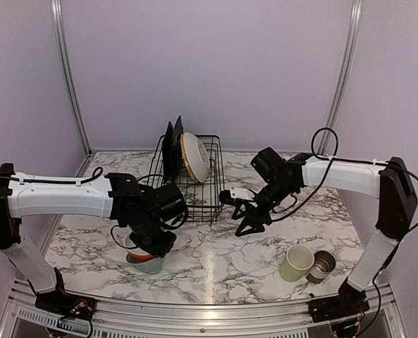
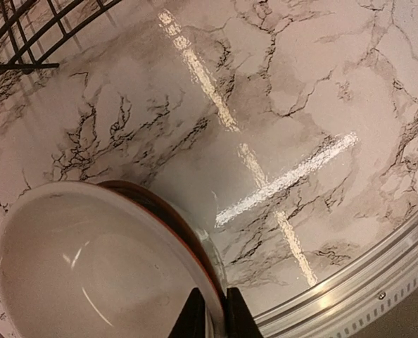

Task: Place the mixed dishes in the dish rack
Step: Move the bowl to the corner of the board.

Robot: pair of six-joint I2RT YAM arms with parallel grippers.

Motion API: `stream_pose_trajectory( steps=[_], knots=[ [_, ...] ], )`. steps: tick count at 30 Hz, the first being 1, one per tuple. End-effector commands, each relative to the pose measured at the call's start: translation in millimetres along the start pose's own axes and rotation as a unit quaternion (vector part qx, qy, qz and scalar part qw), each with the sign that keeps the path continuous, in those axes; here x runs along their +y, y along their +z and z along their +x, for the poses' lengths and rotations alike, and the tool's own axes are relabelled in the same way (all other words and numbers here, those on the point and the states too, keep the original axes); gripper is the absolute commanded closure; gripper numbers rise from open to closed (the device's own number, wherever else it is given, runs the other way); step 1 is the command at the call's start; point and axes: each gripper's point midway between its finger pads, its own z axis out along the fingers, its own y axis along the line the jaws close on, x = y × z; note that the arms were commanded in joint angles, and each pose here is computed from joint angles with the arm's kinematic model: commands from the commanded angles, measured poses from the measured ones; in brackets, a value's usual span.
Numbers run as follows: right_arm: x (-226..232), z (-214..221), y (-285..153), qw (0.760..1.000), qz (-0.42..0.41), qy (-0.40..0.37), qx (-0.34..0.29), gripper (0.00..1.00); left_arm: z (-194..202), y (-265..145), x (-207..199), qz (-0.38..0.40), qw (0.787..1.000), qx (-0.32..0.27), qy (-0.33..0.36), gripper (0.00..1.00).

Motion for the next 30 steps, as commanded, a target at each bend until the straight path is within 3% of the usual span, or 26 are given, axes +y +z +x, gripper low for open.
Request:
stream_pose_trajectory(
  steps=[1, 5, 9, 15, 18, 23, 26, 30],
  knots=[
    [-4, -5, -5, 1.0, 0.006, -0.006, -0.004, 0.33, -1, -24, -8, 0.028, 1.0, -0.006, -0.012, 0.86],
    [-4, -5, -5, 1.0, 0.005, -0.008, -0.005, 0.33, 6, -22, -8, 0.032, 0.999, 0.004, -0.02, 0.82],
    [-3, -4, -4, 1.0, 0.004, -0.01, -0.005, 0.33, 7, -19, -9, 0.032, 0.999, 0.009, -0.02, 0.95],
    [0, -1, -5, 1.0, 0.004, -0.011, -0.003, 0.33, 3, -22, -19, 0.039, 0.999, 0.005, -0.009, 0.96],
    [1, 0, -6, 1.0, 0.005, -0.011, -0.004, 0.33, -4, -33, -17, 0.03, 0.999, -0.014, -0.009, 0.88],
    [1, -2, -5, 1.0, 0.003, -0.011, -0.006, 0.33, -23, -58, 6, -0.018, 0.997, -0.08, -0.006, 0.64],
    [4, -11, -8, 1.0, -0.009, -0.014, -0.019, 0.33, -9, -49, 5, -0.009, 0.998, -0.059, 0.037, 0.57],
    [22, -42, -9, 0.997, -0.035, -0.056, -0.042, 0.33, 0, -33, 34, -0.053, 0.998, -0.042, 0.006, 0.52]
  ],
)
